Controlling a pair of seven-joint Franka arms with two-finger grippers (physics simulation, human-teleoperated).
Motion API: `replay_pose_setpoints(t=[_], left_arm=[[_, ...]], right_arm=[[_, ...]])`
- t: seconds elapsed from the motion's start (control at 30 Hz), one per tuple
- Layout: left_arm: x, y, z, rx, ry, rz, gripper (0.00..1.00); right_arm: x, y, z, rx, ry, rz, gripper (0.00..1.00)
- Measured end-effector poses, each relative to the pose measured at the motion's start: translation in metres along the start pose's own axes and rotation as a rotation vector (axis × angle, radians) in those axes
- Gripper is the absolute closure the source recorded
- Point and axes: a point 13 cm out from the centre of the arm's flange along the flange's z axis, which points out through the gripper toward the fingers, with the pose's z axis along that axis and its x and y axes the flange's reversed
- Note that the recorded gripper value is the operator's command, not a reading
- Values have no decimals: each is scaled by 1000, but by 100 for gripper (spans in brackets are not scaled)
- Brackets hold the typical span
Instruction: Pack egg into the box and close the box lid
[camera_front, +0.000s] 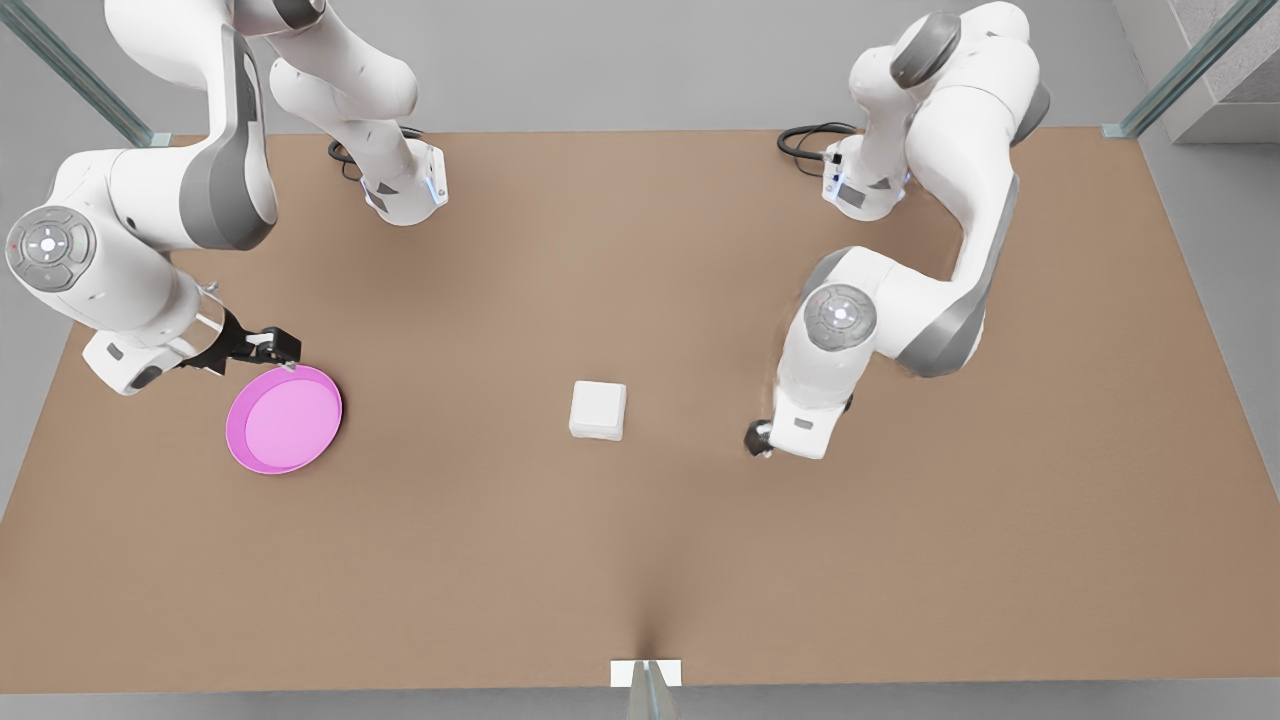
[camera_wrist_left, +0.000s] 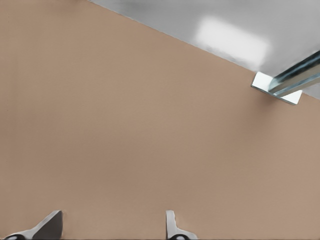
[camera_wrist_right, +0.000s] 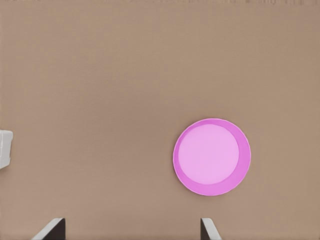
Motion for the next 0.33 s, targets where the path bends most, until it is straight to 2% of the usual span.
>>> replay_pose_setpoints(t=[0.07, 0.1, 0.23, 0.33], left_arm=[[-48, 79, -35, -59, 8, -66, 0], [-52, 96, -45, -68, 29, -73, 0], [-13, 160, -93, -81, 91, -3, 0], [1, 165, -98, -55, 125, 84, 0]], right_arm=[[0, -1, 1, 0, 1, 0, 0], [-1, -1, 1, 0, -2, 0, 0], [-4, -4, 3, -3, -9, 6, 0], [-6, -6, 3, -6, -14, 11, 0]])
